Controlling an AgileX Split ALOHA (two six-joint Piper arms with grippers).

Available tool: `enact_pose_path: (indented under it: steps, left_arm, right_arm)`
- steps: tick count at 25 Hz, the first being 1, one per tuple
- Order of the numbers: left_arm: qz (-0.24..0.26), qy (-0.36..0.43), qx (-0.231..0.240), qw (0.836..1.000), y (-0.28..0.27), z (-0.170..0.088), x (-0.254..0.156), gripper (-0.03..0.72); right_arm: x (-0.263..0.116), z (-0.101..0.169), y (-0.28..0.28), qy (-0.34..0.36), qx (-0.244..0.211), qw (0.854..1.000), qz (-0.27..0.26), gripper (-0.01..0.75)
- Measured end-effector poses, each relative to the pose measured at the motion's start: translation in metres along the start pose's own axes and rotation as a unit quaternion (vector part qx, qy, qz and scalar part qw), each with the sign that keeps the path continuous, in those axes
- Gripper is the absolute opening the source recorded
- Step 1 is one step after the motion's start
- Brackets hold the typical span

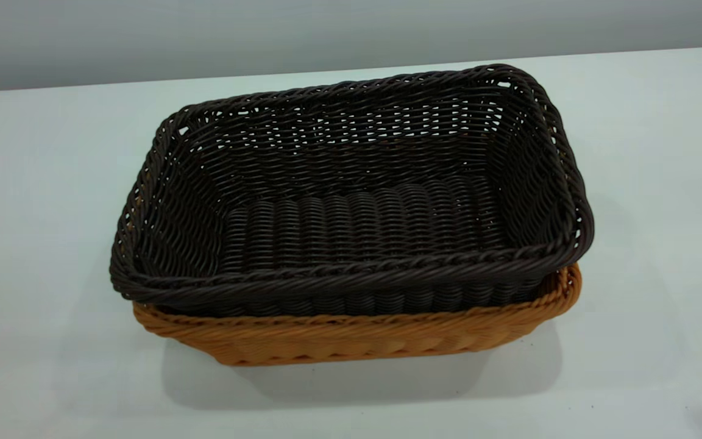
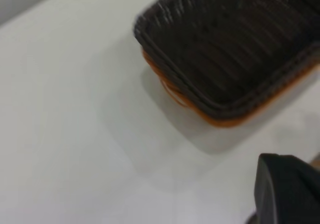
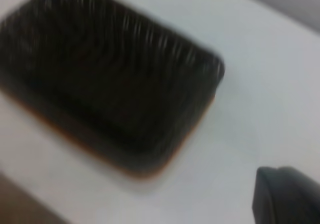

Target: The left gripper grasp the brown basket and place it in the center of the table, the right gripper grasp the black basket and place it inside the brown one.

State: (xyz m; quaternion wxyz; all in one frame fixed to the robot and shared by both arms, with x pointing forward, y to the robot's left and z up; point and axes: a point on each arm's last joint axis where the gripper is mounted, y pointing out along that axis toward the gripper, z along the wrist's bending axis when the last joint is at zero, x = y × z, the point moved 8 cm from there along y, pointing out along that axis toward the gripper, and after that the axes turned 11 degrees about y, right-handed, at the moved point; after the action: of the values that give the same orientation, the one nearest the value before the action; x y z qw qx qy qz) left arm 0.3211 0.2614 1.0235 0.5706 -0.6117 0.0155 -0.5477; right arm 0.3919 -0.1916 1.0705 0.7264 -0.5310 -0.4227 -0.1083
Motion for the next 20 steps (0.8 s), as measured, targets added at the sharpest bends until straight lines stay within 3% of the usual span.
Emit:
enact_pose_path:
  steps: [5,9,13,15,20]
  left_arm:
    - [0.022,-0.004,-0.009,1.000,0.001,-0.007,-0.025,-0.001]
    - [0.019,-0.006,-0.008,1.000,-0.002,-0.009,-0.033,-0.001]
    - [0.013,-0.007,-0.008,1.000,-0.002,-0.009,-0.034,-0.001]
    - [0.013,-0.007,-0.009,1.000,-0.002,-0.009,-0.034,-0.001]
    - [0.016,-0.009,-0.021,1.000,0.002,-0.014,-0.036,-0.001]
  right_arm:
    - [-0.067,-0.007,-0.006,0.018,0.004,1.000,0.012,0.000]
    - [-0.102,-0.011,-0.012,0.033,0.008,0.999,-0.013,0.000]
    - [-0.109,-0.013,-0.032,0.034,0.018,0.997,-0.071,0.000]
    - [-0.123,-0.014,-0.036,0.036,0.017,0.997,-0.062,0.000]
    - [-0.124,-0.016,-0.044,0.045,0.018,0.994,-0.095,0.000]
